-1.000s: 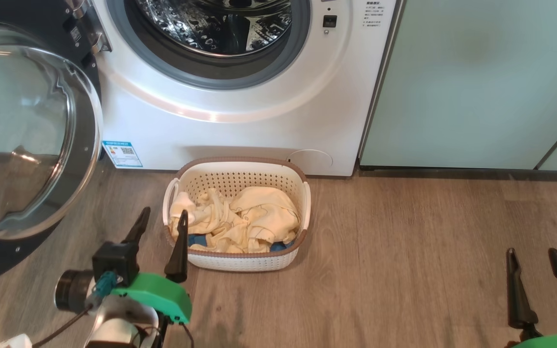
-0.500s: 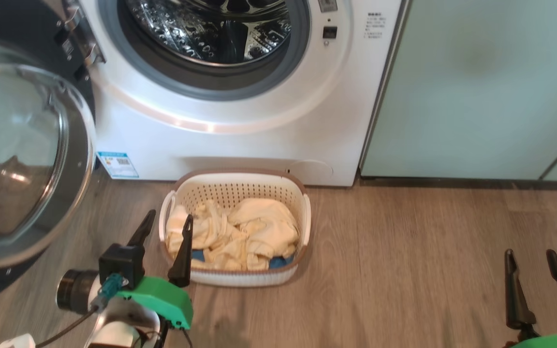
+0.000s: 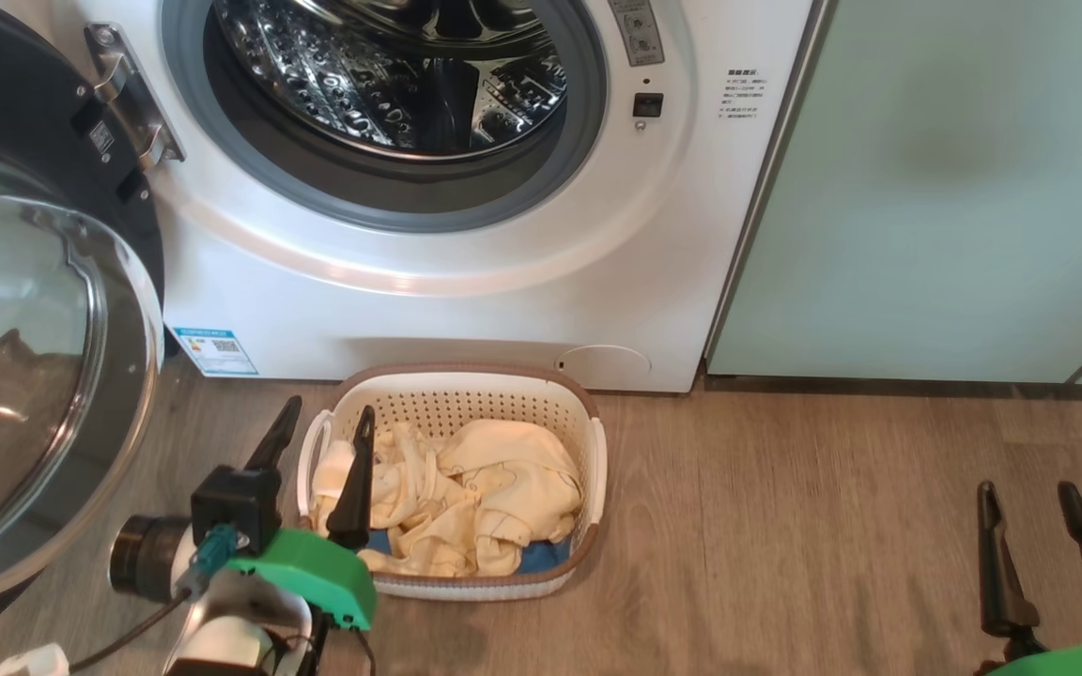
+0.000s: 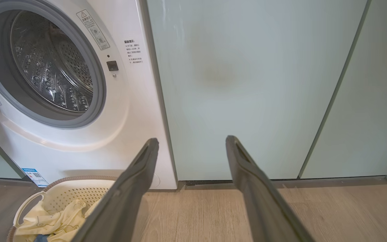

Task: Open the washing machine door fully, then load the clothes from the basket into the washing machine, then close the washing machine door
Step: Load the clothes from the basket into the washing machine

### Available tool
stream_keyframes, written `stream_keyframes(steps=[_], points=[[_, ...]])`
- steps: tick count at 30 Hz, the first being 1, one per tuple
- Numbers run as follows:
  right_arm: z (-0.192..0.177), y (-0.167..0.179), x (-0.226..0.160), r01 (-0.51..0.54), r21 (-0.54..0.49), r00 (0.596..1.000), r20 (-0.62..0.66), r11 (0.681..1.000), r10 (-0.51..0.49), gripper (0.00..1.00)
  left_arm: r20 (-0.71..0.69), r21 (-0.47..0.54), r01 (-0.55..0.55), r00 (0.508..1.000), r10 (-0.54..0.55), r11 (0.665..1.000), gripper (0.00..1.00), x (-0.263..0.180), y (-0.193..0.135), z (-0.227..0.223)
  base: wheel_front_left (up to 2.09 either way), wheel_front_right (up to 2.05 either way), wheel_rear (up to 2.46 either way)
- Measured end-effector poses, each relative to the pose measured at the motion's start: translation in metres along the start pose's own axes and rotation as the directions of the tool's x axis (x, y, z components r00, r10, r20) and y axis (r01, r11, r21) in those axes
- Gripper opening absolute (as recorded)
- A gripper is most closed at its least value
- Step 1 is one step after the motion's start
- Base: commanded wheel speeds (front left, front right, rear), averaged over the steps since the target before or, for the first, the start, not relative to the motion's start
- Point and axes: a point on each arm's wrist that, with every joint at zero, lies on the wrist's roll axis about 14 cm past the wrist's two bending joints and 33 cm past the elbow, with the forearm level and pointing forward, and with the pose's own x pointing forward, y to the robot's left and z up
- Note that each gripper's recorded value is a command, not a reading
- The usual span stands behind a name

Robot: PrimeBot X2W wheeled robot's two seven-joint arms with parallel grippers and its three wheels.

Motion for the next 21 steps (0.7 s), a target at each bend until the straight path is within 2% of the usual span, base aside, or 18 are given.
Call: stream_keyframes(steps=[21], points=[[-0.003, 0.000, 0.006, -0.001, 0.000, 1.000, -0.006, 1.000, 0.001, 1.00, -0.055, -0.021, 0.006, 0.998, -0.008, 1.000, 1.00, -0.001, -0.004, -0.018, 0.00, 0.00, 0.00]])
